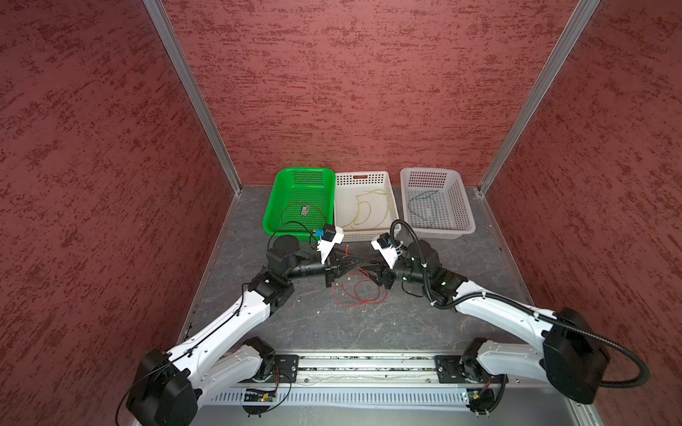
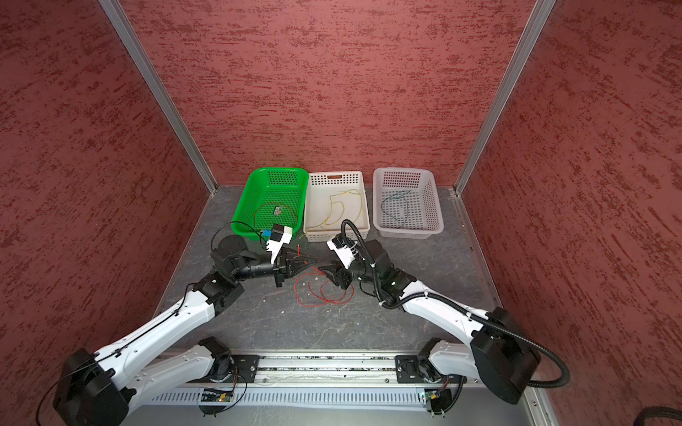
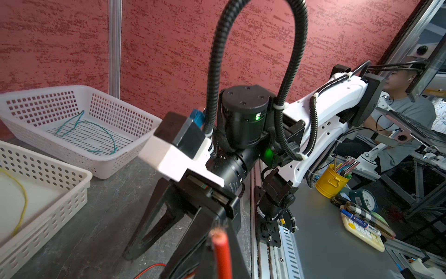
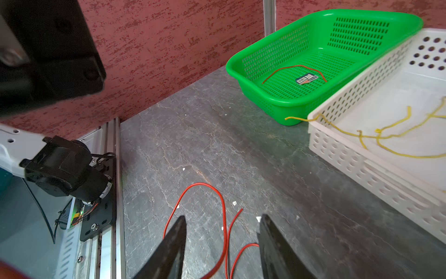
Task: Untangle and sort cables by color
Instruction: Place the cable into the container.
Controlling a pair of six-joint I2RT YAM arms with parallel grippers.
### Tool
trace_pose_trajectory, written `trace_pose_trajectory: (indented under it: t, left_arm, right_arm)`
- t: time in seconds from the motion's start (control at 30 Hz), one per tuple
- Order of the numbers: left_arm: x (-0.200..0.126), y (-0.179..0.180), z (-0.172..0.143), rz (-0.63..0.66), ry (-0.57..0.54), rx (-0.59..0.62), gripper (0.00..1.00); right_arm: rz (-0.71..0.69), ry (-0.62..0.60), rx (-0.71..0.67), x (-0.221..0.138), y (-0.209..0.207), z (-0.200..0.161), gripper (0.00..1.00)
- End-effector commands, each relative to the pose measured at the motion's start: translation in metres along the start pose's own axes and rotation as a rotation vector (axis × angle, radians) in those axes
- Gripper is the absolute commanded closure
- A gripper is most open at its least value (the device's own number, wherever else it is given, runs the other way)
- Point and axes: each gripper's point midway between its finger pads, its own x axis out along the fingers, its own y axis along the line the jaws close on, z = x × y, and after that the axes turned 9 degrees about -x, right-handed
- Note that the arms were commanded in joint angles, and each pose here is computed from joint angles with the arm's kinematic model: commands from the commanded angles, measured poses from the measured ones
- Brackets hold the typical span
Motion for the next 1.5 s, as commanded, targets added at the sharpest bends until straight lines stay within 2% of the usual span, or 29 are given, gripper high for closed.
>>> trace_pose_trajectory:
  t: [0.0,0.2,0.33,0.53,0.7,0.9,1.0,1.17,1.4,1.43,1.47]
  left_arm:
    - [-0.012,-0.012,0.030,-0.012,-0.051,0.061,1.00]
    - [-0.035,-0.005,0.081,0.056,-0.147,0.151,1.00]
    - [-0.051,0.014,0.114,0.147,-0.200,0.185,1.00]
    - [-0.079,0.070,0.146,0.389,-0.262,0.218,1.00]
    - [-0.114,0.116,0.170,0.588,-0.315,0.249,1.00]
    - [-0.150,0.179,0.192,0.684,-0.378,0.216,1.00]
    - [-0.155,0.212,0.194,0.703,-0.383,0.206,1.00]
    - [-0.144,0.278,0.184,0.723,-0.321,0.134,1.00]
    - [-0.123,0.362,0.134,0.833,-0.161,0.065,1.00]
    - [-0.121,0.366,0.129,0.843,-0.150,0.065,0.97]
    - [-0.120,0.372,0.123,0.853,-0.140,0.059,0.90]
  right_arm:
    - [0.068,-0.086,-0.059,0.004,0.010,0.026,0.52]
    - [0.052,-0.066,-0.035,0.002,0.008,0.012,0.53]
    - [0.013,-0.047,-0.022,-0.003,0.004,0.003,0.54]
    - [-0.081,0.034,0.019,-0.006,-0.011,-0.018,0.55]
    - [-0.103,0.077,0.043,-0.010,-0.012,-0.035,0.56]
    - [-0.143,0.110,0.062,-0.017,-0.016,-0.049,0.56]
    - [-0.159,0.118,0.072,-0.018,-0.018,-0.051,0.56]
    - [-0.171,0.122,0.084,-0.019,-0.020,-0.053,0.56]
    - [-0.201,0.145,0.103,-0.021,-0.025,-0.056,0.56]
    - [-0.210,0.154,0.106,-0.021,-0.026,-0.059,0.56]
    - [-0.225,0.168,0.111,-0.022,-0.029,-0.062,0.56]
